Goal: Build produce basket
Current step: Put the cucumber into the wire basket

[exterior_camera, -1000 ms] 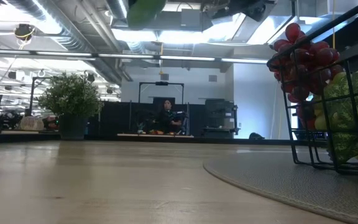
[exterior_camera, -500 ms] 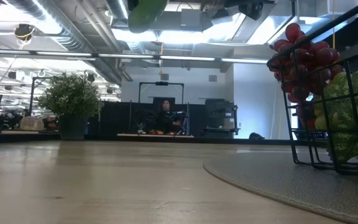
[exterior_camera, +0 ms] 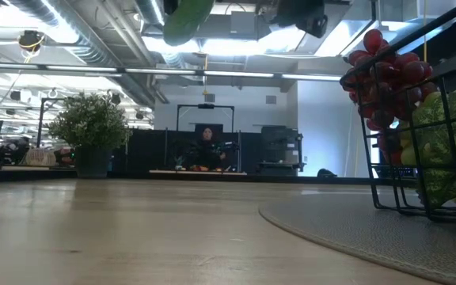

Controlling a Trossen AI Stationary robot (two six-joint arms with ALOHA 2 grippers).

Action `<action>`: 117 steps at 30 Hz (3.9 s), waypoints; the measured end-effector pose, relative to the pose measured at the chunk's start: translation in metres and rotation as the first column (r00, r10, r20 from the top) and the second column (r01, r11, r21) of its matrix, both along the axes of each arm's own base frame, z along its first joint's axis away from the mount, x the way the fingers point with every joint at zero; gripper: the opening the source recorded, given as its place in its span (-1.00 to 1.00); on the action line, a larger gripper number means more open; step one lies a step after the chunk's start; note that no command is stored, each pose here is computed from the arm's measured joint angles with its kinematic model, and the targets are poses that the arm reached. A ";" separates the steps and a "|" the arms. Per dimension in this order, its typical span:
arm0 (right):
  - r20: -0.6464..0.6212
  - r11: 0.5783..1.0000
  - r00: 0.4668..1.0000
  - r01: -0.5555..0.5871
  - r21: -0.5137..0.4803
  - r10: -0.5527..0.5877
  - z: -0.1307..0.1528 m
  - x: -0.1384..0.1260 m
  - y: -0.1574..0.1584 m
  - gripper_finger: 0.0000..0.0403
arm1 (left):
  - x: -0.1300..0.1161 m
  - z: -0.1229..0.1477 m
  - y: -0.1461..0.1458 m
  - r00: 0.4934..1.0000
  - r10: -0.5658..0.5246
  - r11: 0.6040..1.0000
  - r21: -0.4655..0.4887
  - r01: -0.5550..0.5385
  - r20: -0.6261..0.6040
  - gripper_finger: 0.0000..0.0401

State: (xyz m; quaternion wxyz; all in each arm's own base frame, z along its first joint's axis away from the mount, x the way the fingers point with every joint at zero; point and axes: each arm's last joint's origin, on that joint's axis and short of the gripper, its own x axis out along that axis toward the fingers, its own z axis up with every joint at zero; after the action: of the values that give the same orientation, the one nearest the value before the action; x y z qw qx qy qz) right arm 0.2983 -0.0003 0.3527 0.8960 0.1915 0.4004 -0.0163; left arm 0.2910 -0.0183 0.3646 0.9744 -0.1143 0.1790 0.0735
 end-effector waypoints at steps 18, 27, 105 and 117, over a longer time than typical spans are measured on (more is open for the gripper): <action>0.120 0.970 0.974 -0.167 -0.177 0.190 -0.008 0.028 0.009 -0.40 | -0.001 -0.002 0.006 1.000 -0.003 1.000 0.027 0.003 -0.030 -0.51; 0.256 0.944 0.958 -0.042 -0.329 0.132 0.005 0.037 0.012 -0.40 | -0.004 -0.010 0.004 0.990 -0.076 0.997 0.024 0.079 -0.117 -0.51; 0.344 0.960 0.914 -0.131 -0.249 0.214 -0.011 0.068 0.017 -0.36 | 0.003 -0.022 0.003 0.975 -0.119 0.991 0.045 0.130 -0.187 -0.51; 0.362 0.950 0.908 -0.104 -0.293 0.211 -0.009 0.070 0.016 -0.06 | 0.005 -0.018 0.002 0.977 -0.149 0.985 0.059 0.160 -0.153 -0.51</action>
State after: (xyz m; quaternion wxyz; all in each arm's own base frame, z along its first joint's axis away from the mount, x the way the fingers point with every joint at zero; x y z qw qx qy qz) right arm 0.3679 0.0156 0.3435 0.9733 0.0352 0.2232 0.0414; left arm 0.2964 -0.0162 0.3463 0.9647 -0.0594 0.2564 0.0122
